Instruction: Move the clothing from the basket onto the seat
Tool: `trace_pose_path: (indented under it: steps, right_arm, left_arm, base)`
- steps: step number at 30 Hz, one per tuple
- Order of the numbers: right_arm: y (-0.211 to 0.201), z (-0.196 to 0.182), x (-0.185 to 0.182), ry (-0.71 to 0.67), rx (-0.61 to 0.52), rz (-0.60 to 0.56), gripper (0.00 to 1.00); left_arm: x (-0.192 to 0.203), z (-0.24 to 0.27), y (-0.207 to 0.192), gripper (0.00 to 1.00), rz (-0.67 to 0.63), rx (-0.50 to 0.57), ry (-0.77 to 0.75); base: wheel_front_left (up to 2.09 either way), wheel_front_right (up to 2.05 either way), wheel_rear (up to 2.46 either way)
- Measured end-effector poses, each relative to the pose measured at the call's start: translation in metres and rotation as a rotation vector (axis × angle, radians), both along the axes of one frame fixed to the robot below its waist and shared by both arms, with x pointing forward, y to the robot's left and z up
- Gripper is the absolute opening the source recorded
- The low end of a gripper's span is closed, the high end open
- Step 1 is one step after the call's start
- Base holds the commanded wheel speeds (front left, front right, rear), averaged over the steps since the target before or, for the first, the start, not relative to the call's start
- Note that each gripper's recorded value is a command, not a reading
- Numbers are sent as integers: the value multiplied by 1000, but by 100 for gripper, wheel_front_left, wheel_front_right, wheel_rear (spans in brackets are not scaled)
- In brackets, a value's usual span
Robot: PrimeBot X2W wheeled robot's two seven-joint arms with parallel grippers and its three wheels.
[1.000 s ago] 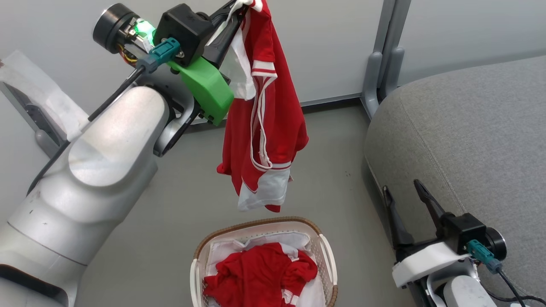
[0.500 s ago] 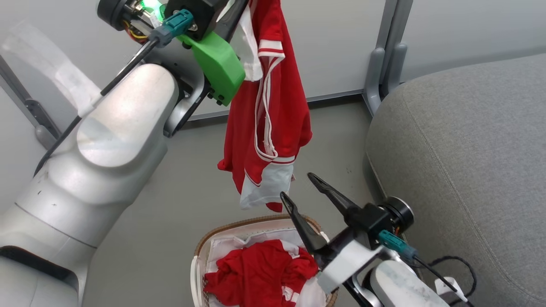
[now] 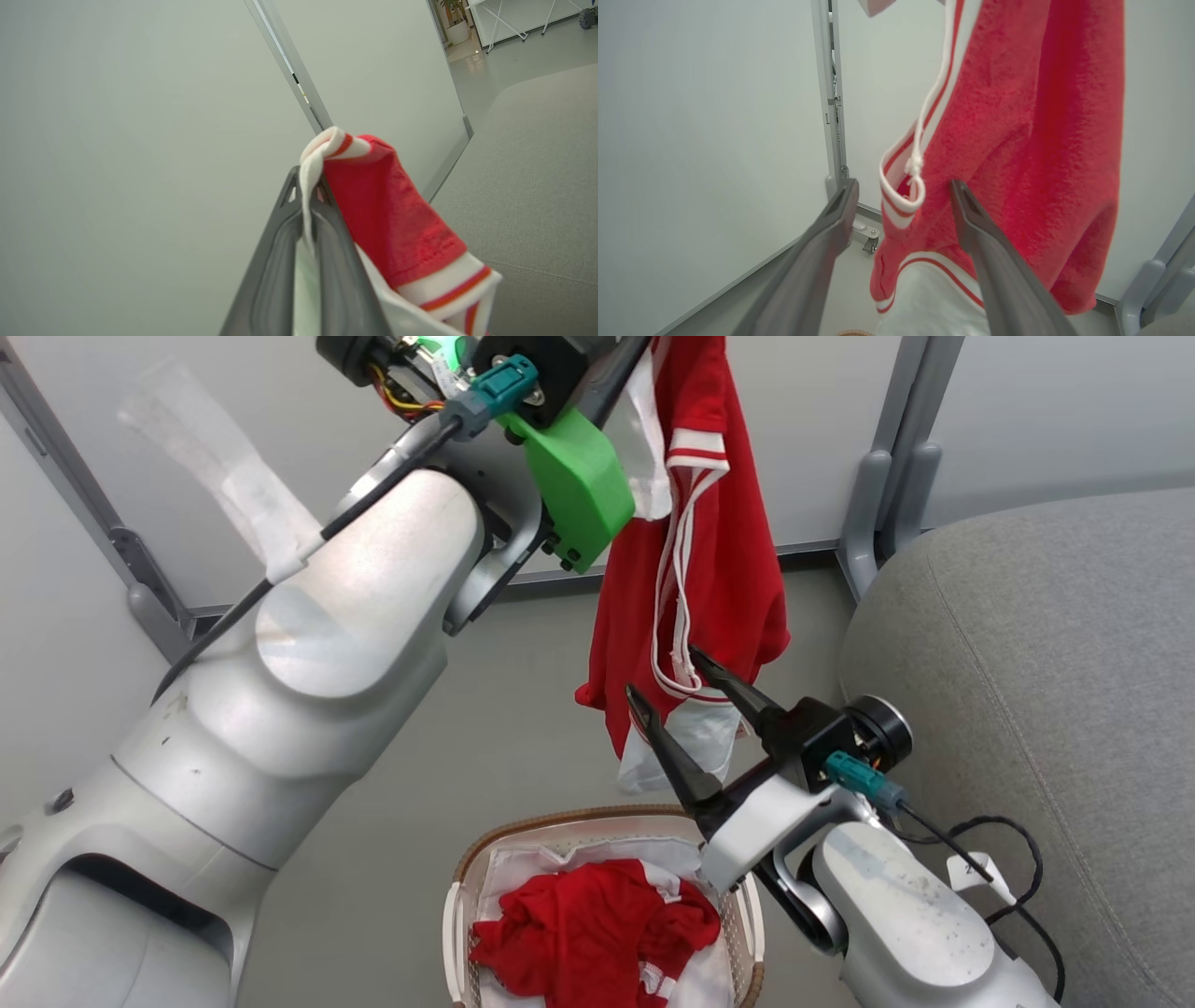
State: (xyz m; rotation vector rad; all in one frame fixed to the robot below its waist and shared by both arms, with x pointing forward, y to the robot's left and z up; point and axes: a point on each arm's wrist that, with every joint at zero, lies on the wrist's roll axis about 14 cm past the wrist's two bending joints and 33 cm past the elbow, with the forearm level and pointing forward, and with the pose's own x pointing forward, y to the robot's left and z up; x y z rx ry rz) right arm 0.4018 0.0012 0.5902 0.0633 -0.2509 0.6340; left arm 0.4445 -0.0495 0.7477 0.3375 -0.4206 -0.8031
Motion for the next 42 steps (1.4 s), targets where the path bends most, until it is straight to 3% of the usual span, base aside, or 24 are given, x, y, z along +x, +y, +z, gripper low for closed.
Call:
trace_pose_path:
  steps: [9,10,11,12,24,26,27,28,32,42]
  right_arm:
    - [3,1,21,-1,-42,-7,100]
    - [3,-1,23,8,-48,-9,50]
    - [3,-3,25,13,-53,-10,32]
    - [3,-3,26,16,-54,-12,0]
    - [-28,7,45,8,-20,-108,0]
    - [-33,9,47,-2,-30,-122,0]
    - [-36,10,48,-5,-29,-132,0]
    - [-39,12,49,-9,-29,-141,0]
    - [-54,26,54,-40,-13,-186,0]
    - [-90,50,57,-109,-15,-292,0]
  left_arm:
    - [-14,7,-5,0,-27,-5,-16]
    - [-14,7,-5,0,-28,-5,-17]
    - [-14,7,-4,0,-28,-5,-18]
    - [-14,7,-3,0,-26,-8,-17]
    - [22,-43,59,0,125,-87,123]
    - [24,-55,67,45,141,-126,156]
    - [25,-63,71,77,151,-141,176]
    - [25,-70,74,99,158,-155,194]
    - [21,-99,85,100,177,-240,281]
    - [-6,-172,92,100,203,-289,430]
  base:
    - [0,0,0]
    - [0,0,0]
    - [0,0,0]
    - [0,0,0]
    - [0,0,0]
    - [0,0,0]
    - [0,0,0]
    - [0,0,0]
    - [0,0,0]
    - [0,0,0]
